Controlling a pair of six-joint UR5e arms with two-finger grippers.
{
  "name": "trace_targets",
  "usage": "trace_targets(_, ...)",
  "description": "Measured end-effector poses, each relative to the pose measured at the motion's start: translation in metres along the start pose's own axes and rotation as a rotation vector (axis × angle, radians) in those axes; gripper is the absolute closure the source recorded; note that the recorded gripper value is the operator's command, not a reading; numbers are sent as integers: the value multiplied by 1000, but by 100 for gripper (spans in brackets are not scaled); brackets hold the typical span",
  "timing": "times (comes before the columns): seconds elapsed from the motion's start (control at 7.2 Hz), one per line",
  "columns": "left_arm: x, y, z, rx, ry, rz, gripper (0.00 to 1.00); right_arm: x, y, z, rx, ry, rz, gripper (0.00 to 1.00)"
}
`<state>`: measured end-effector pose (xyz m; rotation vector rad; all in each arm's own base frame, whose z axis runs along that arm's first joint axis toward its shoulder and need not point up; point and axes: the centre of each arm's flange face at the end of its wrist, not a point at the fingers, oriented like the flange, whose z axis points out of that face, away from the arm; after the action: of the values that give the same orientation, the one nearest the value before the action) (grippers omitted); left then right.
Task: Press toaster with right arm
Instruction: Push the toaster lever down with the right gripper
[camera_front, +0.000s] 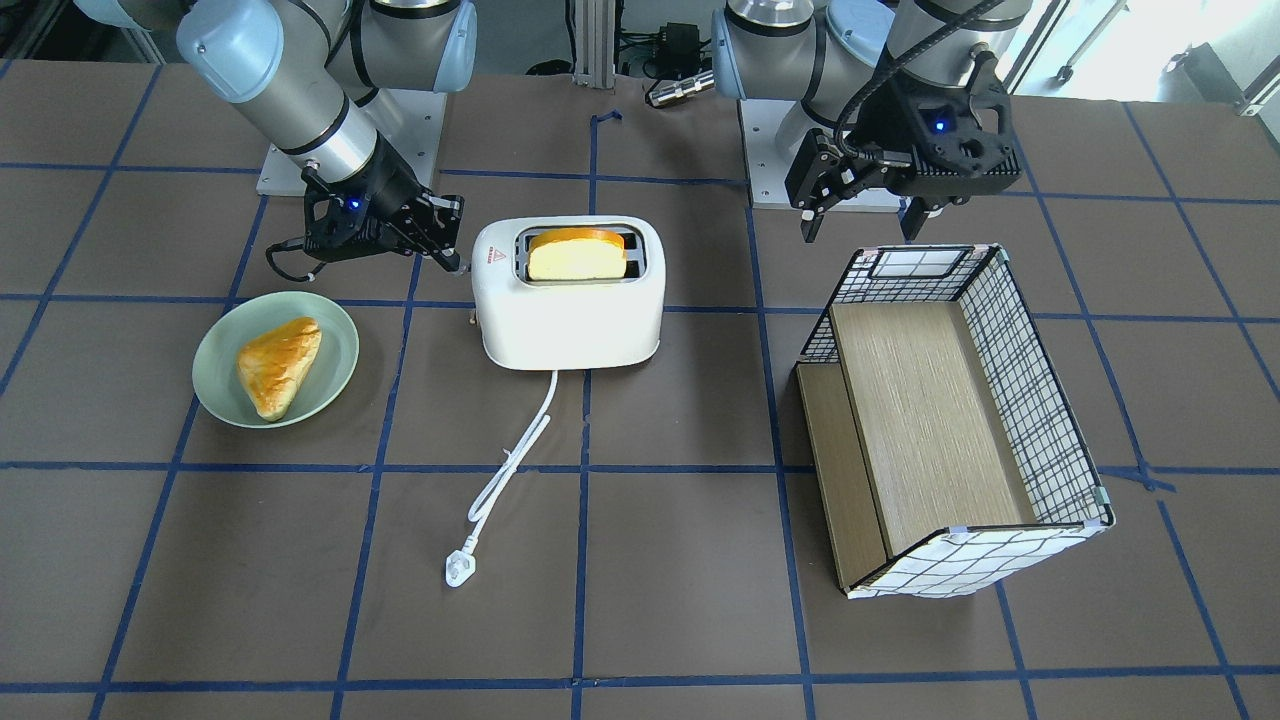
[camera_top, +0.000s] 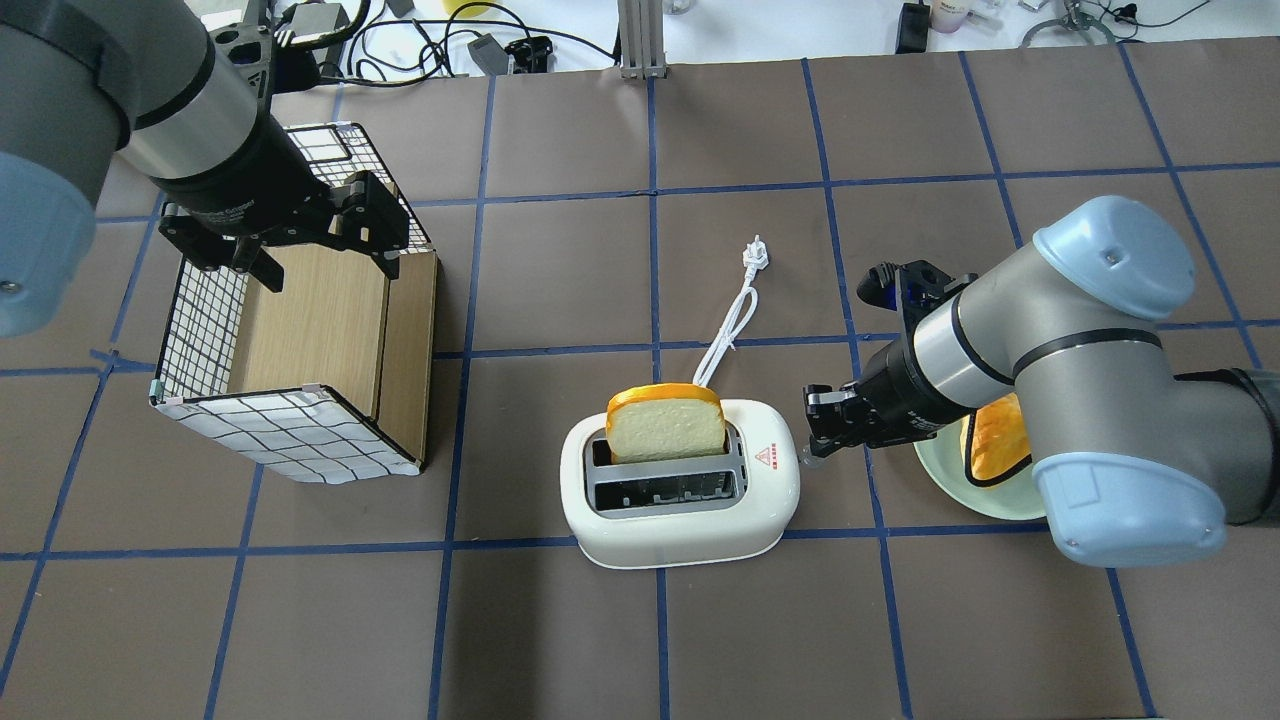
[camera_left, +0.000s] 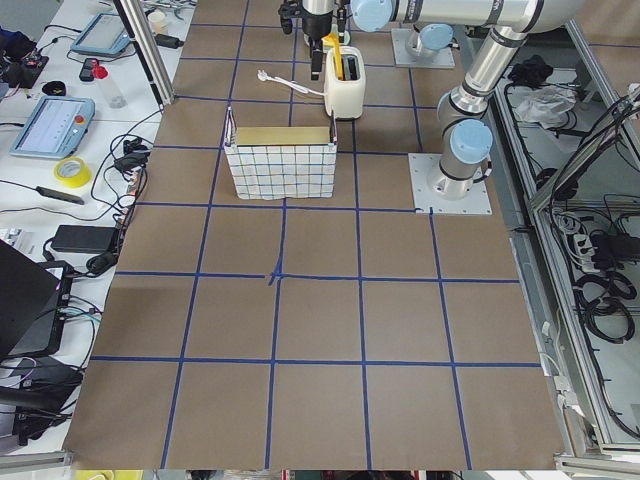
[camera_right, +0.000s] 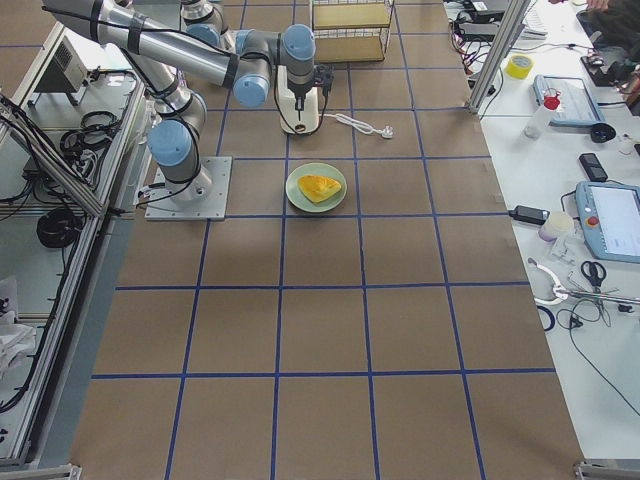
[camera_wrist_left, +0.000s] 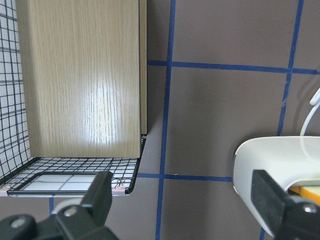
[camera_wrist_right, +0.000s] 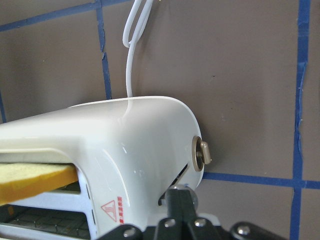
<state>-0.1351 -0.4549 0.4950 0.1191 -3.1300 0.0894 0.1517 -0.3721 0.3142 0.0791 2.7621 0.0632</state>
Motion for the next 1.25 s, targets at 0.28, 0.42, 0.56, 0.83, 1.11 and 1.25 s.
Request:
trace_targets(0.28,0,0,0,0,0,0,0,1,2,4,-9,-1,-4,100)
trace_targets(0.42,0,0,0,0,0,0,0,2,3,7,-17,-2,-6,100)
trace_targets(0.56,0,0,0,0,0,0,0,4,2,11,-25,-2,-9,100)
trace_targets(0.83,0,0,0,0,0,0,0,6,0,18,-41,-1,-12,100)
trace_targets(1.11,0,0,0,0,0,0,0,10,-3,29,-68,0,-9,100)
trace_targets(1.25,0,0,0,0,0,0,0,12,-4,34,-80,0,-6,100)
